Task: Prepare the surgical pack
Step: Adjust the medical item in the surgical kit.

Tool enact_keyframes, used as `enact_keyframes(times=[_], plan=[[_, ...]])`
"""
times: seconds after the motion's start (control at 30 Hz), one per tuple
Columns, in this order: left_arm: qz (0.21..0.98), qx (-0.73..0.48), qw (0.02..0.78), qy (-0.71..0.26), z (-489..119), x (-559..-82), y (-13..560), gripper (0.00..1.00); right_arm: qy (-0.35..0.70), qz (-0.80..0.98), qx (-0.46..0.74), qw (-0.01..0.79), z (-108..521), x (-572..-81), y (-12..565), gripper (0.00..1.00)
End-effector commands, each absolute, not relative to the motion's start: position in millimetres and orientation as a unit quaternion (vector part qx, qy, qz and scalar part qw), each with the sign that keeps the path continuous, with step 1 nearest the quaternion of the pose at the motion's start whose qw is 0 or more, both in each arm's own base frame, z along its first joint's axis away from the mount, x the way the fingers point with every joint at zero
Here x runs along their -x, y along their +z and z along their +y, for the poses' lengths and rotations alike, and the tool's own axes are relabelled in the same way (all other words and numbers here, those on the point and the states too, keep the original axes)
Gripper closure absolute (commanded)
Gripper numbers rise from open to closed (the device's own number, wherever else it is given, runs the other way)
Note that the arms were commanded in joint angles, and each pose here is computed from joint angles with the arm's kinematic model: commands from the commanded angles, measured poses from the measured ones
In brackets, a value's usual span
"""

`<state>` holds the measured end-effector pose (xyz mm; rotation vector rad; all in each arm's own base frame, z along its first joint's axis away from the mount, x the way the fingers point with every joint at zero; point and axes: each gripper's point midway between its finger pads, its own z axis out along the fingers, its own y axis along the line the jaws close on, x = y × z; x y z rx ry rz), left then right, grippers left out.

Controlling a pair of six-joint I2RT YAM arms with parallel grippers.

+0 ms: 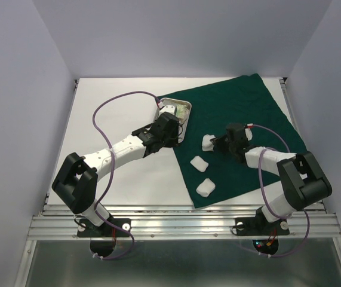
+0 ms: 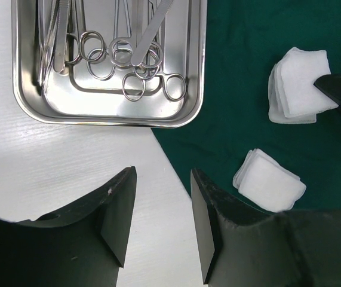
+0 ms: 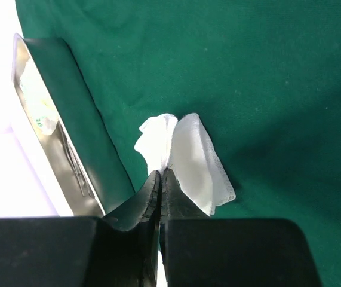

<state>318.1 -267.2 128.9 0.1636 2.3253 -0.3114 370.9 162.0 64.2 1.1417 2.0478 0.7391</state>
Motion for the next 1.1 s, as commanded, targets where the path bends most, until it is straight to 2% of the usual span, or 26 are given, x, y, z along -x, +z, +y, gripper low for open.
enact_keyframes(times=[0.0,0.7,0.8,0.87,0.97,1.0,1.07], plan=[[0.904,-0.060,0.405,-0.121,-261.7,-319.2,141.7,0.47,0.286,0.771,-0.450,0.348,162.2,-375.2,65.4,0.99],[0.905,-0.059,0.404,-0.118,-260.1,-318.8,139.2,0.47,0.261,0.783,-0.455,0.334,159.9,-367.8,40.3,0.98],[0.904,-0.060,0.406,-0.120,-262.3,-320.7,143.2,0.47,0.260,0.787,-0.446,0.337,160.6,-368.6,42.9,0.72],[0.901,-0.060,0.411,-0.124,-265.1,-323.7,150.0,0.47,0.258,0.789,-0.439,0.343,160.0,-369.6,46.5,0.65],[0.901,-0.063,0.411,-0.125,-269.4,-327.4,155.1,0.47,0.249,0.794,-0.424,0.357,156.7,-370.8,55.8,0.62],[0.901,-0.064,0.411,-0.124,-270.1,-328.1,155.3,0.47,0.247,0.797,-0.413,0.365,156.7,-373.2,61.9,0.57],[0.900,-0.064,0.411,-0.130,-273.6,-329.7,158.7,0.47,0.236,0.803,-0.402,0.371,153.9,-372.6,68.3,0.57]])
